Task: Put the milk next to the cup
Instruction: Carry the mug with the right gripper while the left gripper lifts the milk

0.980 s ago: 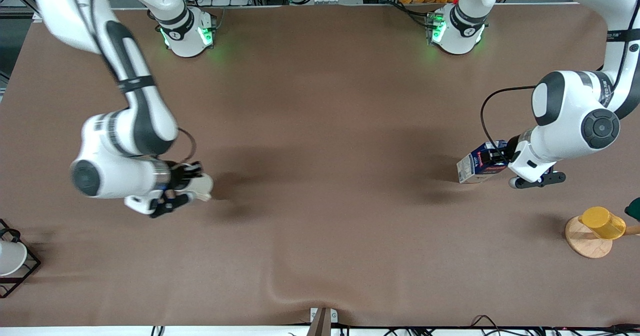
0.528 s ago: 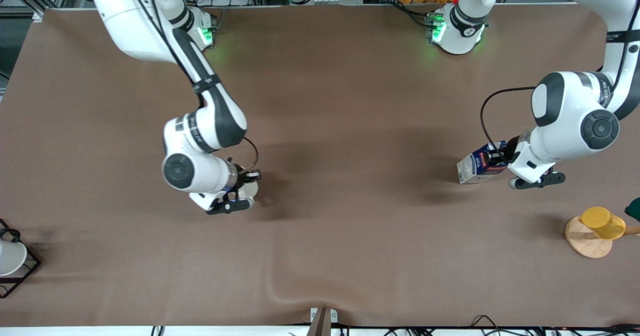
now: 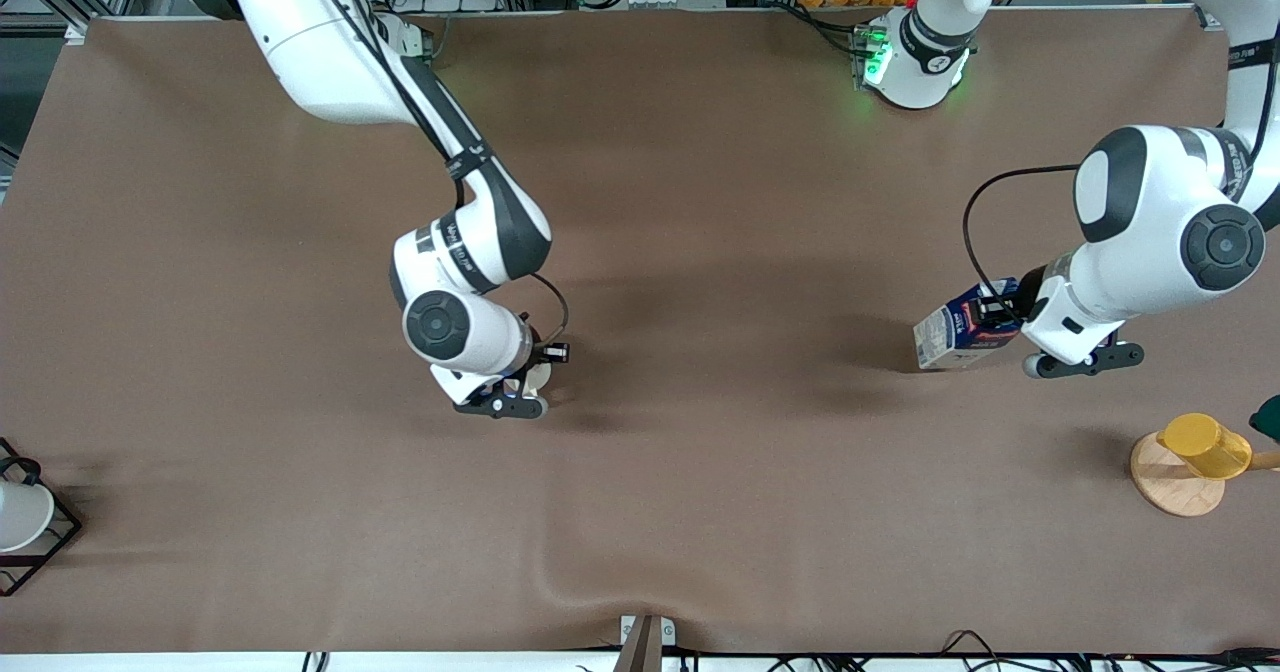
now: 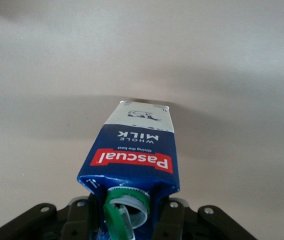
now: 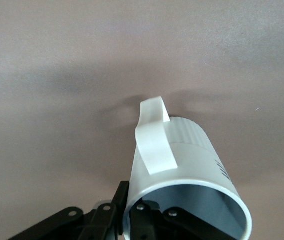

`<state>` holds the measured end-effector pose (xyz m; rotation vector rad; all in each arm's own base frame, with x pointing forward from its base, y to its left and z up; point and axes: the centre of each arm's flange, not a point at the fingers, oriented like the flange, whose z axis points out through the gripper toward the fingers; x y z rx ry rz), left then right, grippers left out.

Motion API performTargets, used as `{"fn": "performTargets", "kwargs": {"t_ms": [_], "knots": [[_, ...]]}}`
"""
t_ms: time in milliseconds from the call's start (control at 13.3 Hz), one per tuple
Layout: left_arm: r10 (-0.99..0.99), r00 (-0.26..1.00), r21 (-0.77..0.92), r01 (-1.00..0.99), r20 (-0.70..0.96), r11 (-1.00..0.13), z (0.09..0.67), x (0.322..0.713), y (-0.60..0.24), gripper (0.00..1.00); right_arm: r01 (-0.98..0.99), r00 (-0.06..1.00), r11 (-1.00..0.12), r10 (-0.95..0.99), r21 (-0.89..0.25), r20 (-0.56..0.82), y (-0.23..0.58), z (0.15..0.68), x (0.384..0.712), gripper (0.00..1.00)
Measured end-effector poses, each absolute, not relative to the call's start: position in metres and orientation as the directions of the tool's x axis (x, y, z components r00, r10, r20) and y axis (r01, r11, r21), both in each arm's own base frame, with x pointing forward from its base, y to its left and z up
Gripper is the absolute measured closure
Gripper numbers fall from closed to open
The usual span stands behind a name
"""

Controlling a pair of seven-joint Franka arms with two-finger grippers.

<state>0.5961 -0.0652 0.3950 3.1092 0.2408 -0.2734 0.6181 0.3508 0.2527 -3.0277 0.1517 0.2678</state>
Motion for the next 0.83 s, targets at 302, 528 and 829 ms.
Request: {"fn": "performTargets", "kwargs": {"t_ms": [302,528,829], "knots": [[0.165,0.974,0.005,0.168,-0.157,-0.986,0.416,0.596,-0.11,0.58,-0.138,0.975,-0.988,-0.122,-0.075,-0.185,0.351,0.248,0.617,0.93],[0.167,0.974,0.008,0.17,-0.154,-0.985,0.419,0.595,-0.118,0.58,-0.189,0.966,-0.98,-0.174,-0.061,-0.192,0.355,0.244,0.615,0.85],[0.172,0.974,0.012,0.176,-0.146,-0.984,0.425,0.594,-0.134,0.58,-0.206,0.964,-0.977,-0.192,-0.062,-0.183,0.355,0.255,0.621,0.51]]}}
